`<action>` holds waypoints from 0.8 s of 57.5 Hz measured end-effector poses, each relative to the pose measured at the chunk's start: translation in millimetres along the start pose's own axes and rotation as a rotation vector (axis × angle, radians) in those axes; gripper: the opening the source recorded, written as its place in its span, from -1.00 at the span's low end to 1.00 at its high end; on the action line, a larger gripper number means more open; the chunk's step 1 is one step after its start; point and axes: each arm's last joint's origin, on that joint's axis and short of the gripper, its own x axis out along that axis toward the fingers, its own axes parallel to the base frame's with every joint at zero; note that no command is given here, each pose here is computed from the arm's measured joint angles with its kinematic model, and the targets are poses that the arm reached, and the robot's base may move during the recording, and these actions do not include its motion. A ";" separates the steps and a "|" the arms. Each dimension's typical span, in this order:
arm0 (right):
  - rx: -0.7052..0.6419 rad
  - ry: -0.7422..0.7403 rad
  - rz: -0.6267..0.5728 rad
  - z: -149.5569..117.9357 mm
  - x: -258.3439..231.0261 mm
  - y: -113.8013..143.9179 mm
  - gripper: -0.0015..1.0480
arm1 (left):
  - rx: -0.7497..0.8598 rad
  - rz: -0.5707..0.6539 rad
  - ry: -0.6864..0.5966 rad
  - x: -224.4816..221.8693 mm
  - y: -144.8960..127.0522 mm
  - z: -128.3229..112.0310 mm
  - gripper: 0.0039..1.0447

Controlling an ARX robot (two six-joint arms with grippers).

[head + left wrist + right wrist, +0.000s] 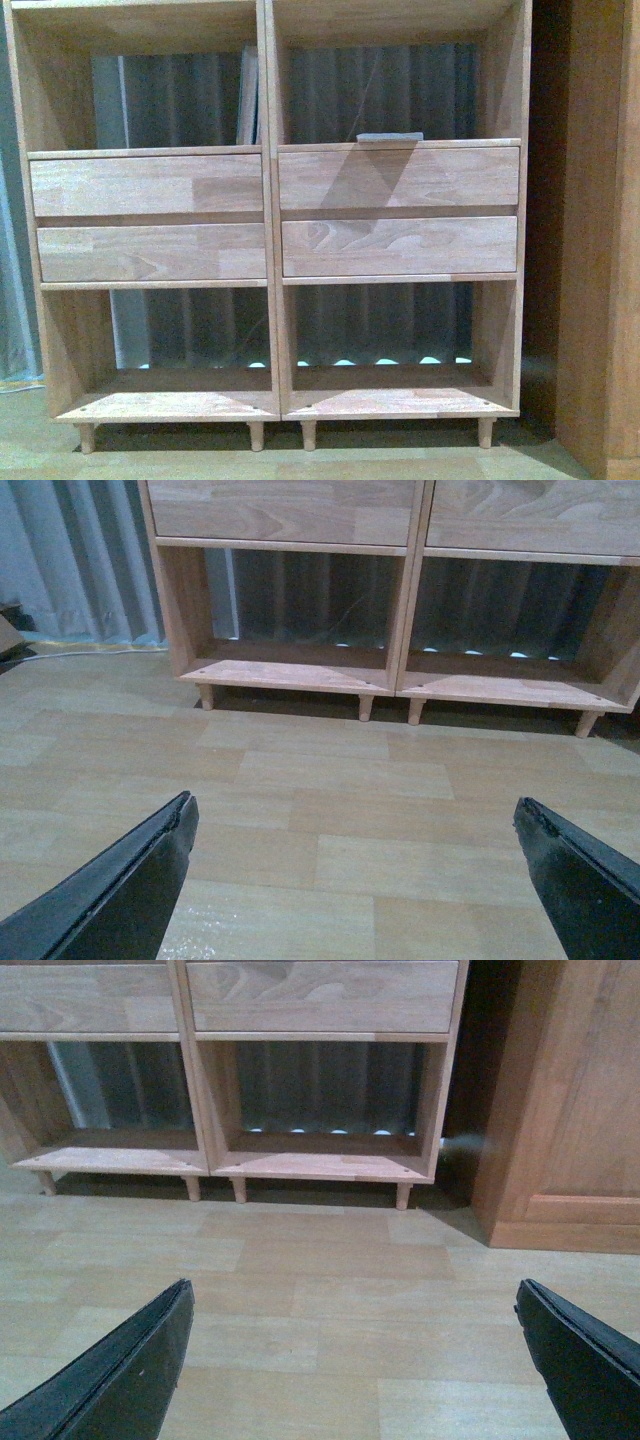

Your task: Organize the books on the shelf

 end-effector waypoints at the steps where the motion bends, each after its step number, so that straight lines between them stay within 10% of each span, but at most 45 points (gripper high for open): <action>1: 0.000 0.000 0.000 0.0 0.0 0.0 0.87 | 0.000 0.000 0.000 0.0 0.0 0.0 0.87; 46: 0.000 0.000 0.000 0.0 0.0 0.0 0.87 | 0.000 0.000 0.000 0.0 0.0 0.0 0.87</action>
